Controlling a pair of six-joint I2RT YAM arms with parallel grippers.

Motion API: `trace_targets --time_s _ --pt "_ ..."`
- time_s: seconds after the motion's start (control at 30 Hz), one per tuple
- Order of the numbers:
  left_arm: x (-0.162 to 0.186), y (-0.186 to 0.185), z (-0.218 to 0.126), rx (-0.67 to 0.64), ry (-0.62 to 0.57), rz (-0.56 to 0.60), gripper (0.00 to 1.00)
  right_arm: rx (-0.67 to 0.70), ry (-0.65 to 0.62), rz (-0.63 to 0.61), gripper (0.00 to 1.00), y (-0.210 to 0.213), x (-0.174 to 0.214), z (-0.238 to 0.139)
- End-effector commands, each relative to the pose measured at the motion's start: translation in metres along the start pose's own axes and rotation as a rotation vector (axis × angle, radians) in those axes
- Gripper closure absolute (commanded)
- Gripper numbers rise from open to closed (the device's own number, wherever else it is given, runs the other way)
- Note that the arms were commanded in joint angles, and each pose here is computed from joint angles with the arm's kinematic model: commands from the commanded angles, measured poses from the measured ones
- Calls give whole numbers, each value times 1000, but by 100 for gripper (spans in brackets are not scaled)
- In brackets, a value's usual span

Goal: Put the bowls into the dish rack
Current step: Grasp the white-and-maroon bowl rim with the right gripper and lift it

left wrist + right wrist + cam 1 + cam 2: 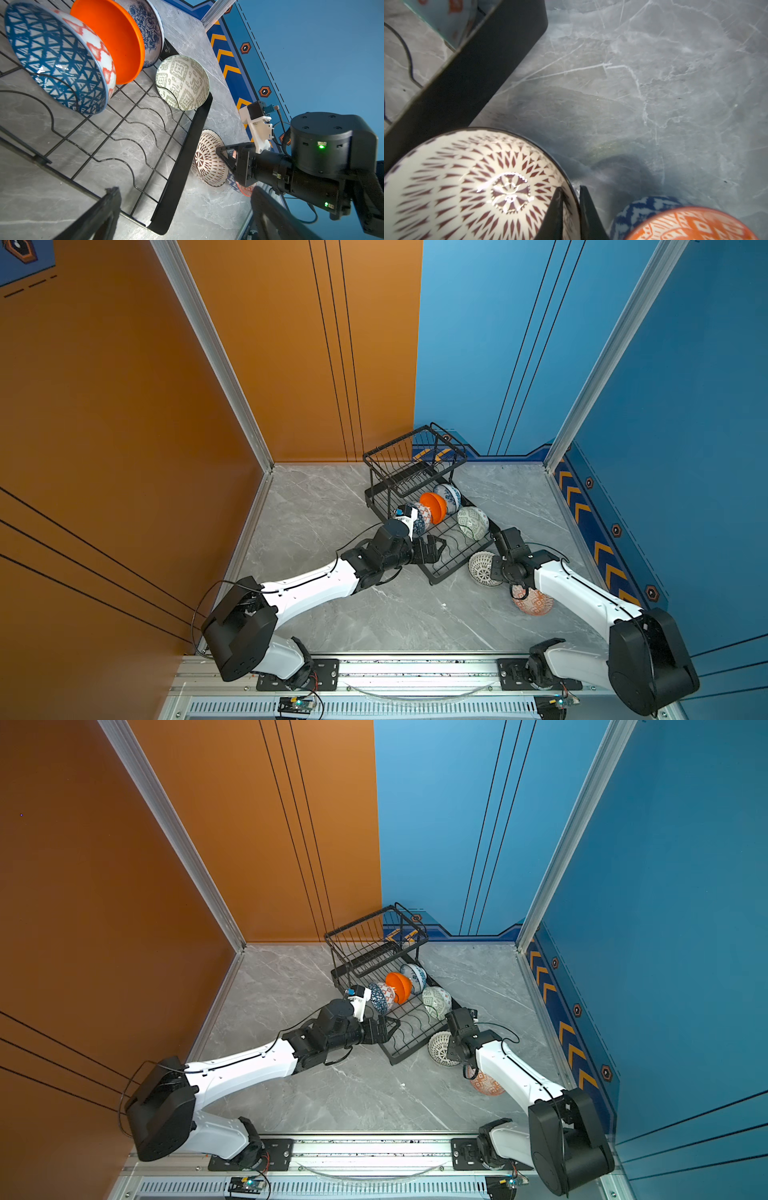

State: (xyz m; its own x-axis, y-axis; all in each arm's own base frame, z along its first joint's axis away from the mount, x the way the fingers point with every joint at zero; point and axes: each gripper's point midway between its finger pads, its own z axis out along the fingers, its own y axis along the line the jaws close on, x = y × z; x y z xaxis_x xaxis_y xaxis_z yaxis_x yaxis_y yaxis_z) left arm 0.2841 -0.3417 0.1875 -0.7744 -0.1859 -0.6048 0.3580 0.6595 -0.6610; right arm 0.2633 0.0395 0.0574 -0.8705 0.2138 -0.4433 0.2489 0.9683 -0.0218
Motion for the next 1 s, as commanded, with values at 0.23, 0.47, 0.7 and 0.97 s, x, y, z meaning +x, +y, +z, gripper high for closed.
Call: trace_targets --time_s 0.23,0.47,0.7,0.97 --pt "3 -18 9 40 44 29 2 -24 -113 29 100 -3 -27 -33" --pt "4 -24 15 52 68 38 2 -42 -155 33 100 -4 -37 -56" --pt "3 -32 20 72 85 46 0 -76 -248 28 100 3 -59 -98" --pt "-10 -66 31 151 96 50 11 -149 -385 -2 100 42 -106 -140"
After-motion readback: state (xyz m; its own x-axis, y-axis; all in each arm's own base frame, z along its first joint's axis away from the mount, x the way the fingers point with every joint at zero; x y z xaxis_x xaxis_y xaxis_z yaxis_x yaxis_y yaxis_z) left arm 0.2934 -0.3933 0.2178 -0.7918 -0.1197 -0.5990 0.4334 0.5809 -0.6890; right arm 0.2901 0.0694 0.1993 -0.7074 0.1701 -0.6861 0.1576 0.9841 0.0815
